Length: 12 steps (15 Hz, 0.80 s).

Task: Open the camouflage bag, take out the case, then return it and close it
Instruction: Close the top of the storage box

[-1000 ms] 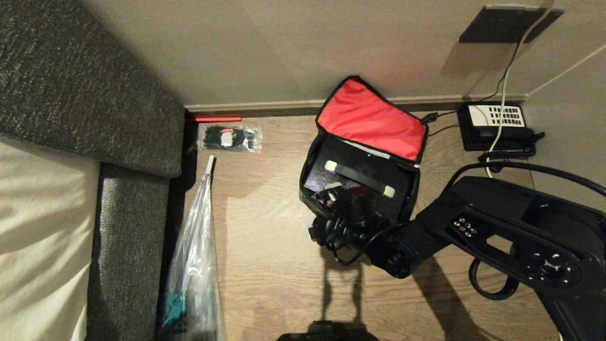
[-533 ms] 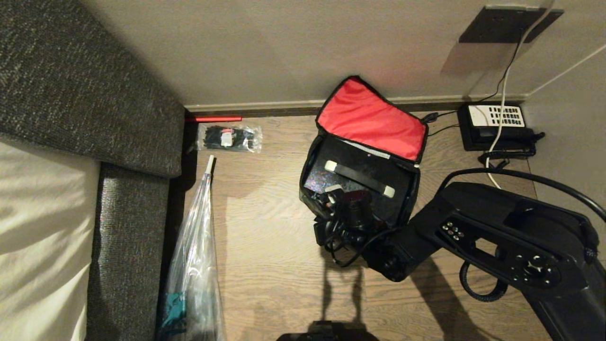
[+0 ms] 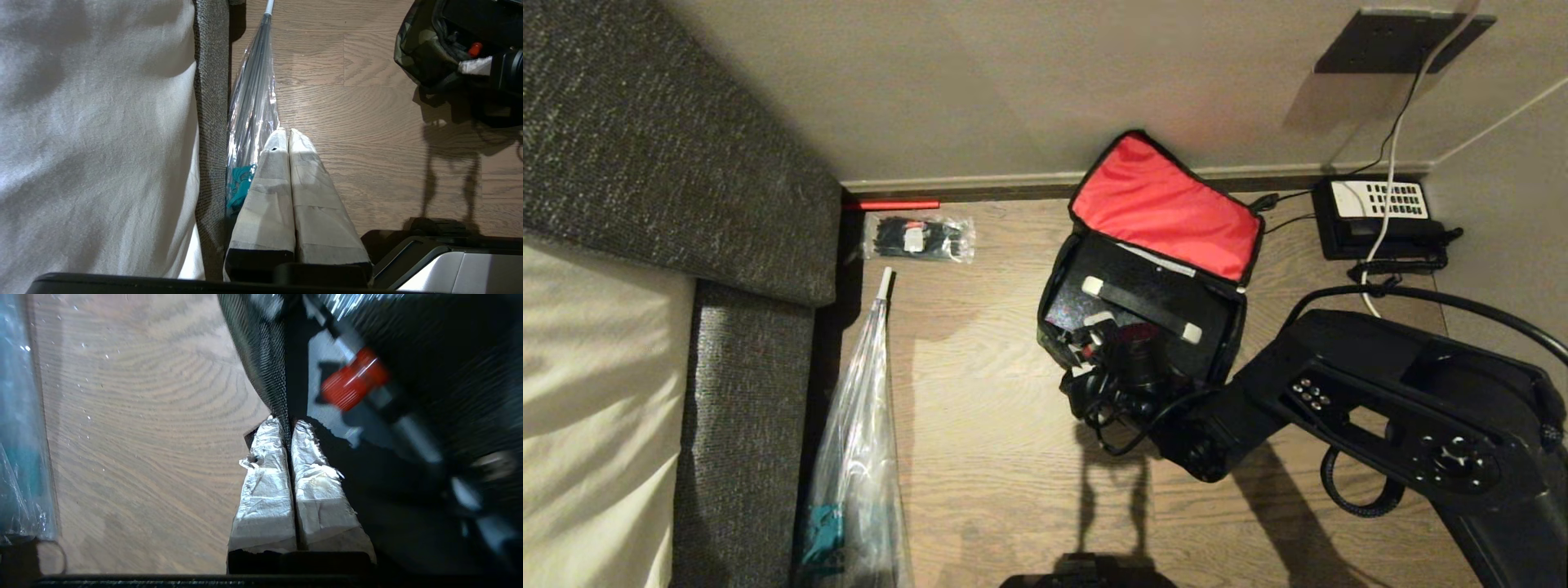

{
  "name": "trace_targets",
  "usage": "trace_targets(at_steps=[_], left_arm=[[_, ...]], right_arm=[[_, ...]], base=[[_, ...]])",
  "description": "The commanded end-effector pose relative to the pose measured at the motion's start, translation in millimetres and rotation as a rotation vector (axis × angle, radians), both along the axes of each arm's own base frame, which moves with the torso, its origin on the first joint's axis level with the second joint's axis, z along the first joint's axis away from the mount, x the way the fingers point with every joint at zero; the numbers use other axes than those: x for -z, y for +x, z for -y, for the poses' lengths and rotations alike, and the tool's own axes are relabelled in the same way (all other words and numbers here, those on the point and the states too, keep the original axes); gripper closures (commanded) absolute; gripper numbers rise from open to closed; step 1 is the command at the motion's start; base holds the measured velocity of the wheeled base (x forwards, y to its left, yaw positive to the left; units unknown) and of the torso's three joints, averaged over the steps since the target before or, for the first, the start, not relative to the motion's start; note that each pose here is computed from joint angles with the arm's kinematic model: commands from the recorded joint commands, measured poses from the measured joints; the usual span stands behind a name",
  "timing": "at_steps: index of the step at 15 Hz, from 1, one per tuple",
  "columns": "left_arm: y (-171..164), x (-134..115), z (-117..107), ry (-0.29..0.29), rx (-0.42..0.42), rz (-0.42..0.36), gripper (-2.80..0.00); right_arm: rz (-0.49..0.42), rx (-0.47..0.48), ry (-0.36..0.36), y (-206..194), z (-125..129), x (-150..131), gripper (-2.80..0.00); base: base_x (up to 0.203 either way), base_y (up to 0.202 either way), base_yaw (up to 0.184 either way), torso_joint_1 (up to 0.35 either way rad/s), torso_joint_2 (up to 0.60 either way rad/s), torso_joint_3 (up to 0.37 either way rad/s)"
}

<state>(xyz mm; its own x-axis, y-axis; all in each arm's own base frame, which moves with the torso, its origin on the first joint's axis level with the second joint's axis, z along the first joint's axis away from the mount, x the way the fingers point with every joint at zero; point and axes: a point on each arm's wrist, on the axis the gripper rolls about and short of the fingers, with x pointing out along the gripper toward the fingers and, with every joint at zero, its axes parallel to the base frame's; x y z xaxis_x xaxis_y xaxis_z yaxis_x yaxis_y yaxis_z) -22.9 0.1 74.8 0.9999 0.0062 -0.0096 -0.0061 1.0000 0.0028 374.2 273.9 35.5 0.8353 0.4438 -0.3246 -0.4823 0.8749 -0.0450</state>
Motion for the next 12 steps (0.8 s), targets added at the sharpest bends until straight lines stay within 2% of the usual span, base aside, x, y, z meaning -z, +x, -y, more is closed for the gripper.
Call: trace_targets(at_steps=[1,4,8,10,12], left_arm=[[0,0,0,0.0,0.0,0.002,0.0],[0,0,0,0.0,-0.001,0.0,0.0],[0,0,0,0.0,-0.001,0.0,0.0],[0,0,0,0.0,0.0,0.0,0.0],[0,0,0,0.0,-0.001,0.0,0.0]], right_arm=[[0.057,-0.008,0.024,-4,3,-28,0.0],[0.102,-0.016,0.039,-12,9,-58,0.0],[0.107,-0.033,0.04,-20,14,-67,0.0],[0.085,-0.034,0.023,-22,16,-60,0.0],[0.145,-0.045,0.017,-24,18,-76,0.0]], base=[[0.0,0.0,0.0,0.0,0.0,0.0],[0.0,0.0,0.0,0.0,0.0,0.0],[0.0,0.0,0.0,0.0,0.0,0.0],[0.0,0.0,0.0,0.0,0.0,0.0],[0.0,0.0,0.0,0.0,0.0,0.0]])
